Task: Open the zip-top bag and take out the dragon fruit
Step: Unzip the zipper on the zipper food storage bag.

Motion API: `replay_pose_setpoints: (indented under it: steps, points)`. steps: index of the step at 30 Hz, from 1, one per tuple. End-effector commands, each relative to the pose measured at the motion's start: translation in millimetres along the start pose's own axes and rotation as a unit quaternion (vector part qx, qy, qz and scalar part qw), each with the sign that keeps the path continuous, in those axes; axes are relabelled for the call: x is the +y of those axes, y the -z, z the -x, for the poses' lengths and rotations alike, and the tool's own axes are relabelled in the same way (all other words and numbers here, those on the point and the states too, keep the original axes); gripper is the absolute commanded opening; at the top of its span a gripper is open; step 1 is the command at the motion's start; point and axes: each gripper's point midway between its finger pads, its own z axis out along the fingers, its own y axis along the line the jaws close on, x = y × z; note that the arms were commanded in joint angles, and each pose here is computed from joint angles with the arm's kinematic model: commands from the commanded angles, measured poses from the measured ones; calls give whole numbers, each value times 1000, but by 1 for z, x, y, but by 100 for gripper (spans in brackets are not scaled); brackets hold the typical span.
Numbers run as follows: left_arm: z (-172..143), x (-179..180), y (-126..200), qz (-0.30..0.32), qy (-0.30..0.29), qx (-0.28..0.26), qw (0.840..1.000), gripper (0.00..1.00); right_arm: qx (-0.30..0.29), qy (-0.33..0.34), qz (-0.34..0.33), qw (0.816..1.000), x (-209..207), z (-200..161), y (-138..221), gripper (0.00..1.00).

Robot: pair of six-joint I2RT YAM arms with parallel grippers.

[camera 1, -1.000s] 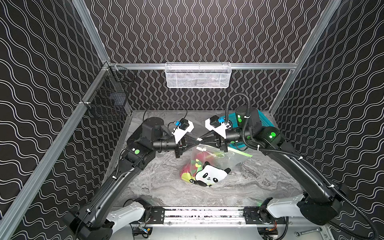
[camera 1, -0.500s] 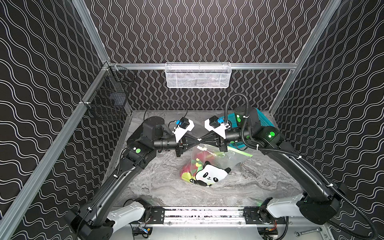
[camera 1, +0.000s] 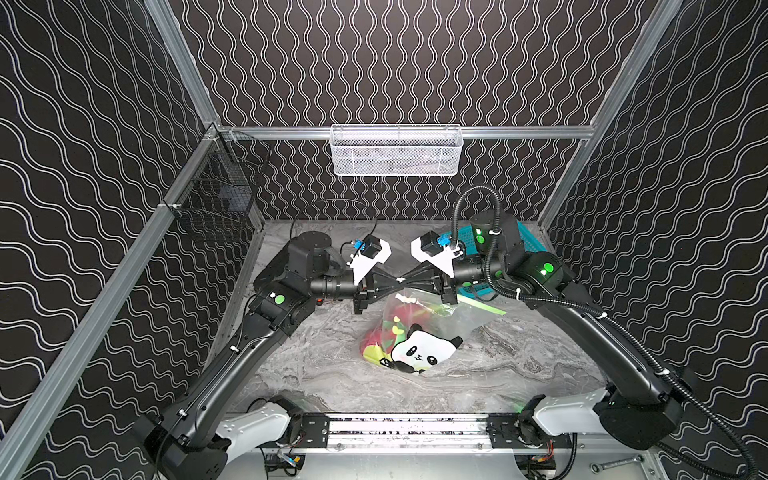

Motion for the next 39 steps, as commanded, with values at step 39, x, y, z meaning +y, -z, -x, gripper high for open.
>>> replay_pose_setpoints:
  steps: [39]
  points:
    - [40,115,58,283,-85,-4,955,0,166,-99,-100,976,32,-119,92,5]
